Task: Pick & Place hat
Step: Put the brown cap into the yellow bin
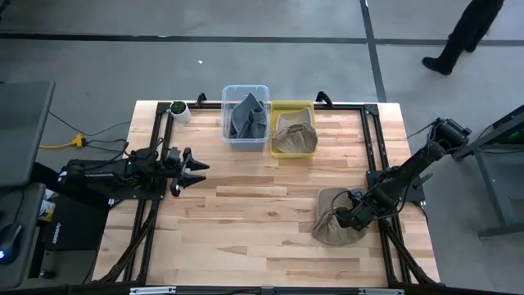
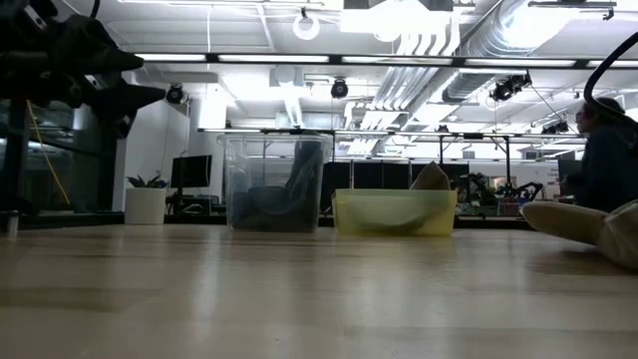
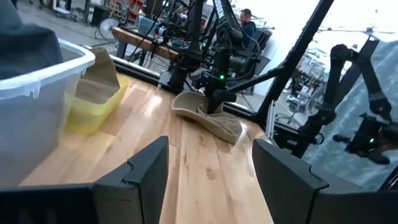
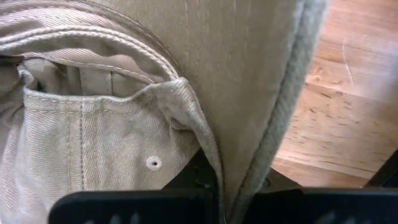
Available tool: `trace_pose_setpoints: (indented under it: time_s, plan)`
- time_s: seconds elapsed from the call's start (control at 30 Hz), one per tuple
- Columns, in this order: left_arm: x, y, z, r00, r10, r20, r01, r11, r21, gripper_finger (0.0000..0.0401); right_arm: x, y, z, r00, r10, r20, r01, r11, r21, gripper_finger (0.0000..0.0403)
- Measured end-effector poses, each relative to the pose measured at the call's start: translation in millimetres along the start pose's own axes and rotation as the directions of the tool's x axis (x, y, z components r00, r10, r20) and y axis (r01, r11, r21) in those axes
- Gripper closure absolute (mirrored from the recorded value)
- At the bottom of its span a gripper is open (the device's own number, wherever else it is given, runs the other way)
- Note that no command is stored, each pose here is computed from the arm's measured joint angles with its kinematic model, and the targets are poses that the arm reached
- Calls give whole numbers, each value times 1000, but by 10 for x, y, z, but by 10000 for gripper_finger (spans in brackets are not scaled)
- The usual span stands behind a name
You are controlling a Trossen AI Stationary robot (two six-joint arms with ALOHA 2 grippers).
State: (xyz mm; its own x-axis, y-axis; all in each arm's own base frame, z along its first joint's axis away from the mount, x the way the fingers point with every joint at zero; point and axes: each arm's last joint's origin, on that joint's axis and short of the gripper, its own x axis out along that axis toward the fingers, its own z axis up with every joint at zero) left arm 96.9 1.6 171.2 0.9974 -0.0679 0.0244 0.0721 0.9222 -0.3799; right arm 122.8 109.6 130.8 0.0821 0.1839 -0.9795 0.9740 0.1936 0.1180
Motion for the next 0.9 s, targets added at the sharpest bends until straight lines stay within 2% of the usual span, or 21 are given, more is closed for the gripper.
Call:
trace_pose_setpoints:
  time_s: [0.13, 0.47, 0.67, 0.9]
  plan:
    - [1, 1, -3, 1000, 0, -2, 0, 999, 50, 192, -31, 2, 3, 999, 32, 1, -32, 999, -1, 392]
    - [1, 4, -6, 1000, 5, -2, -5, 998, 55, 192, -110, 5, -3, 996, 88, -25, -88, 996, -4, 393]
    - [1, 18, -9, 999, 45, 8, -46, 986, 157, 192, -138, 20, -9, 992, 120, -36, -121, 993, -9, 393]
    - [1, 18, -10, 999, 45, 7, -46, 986, 159, 192, -176, 83, 39, 981, 196, -5, -196, 980, -19, 393]
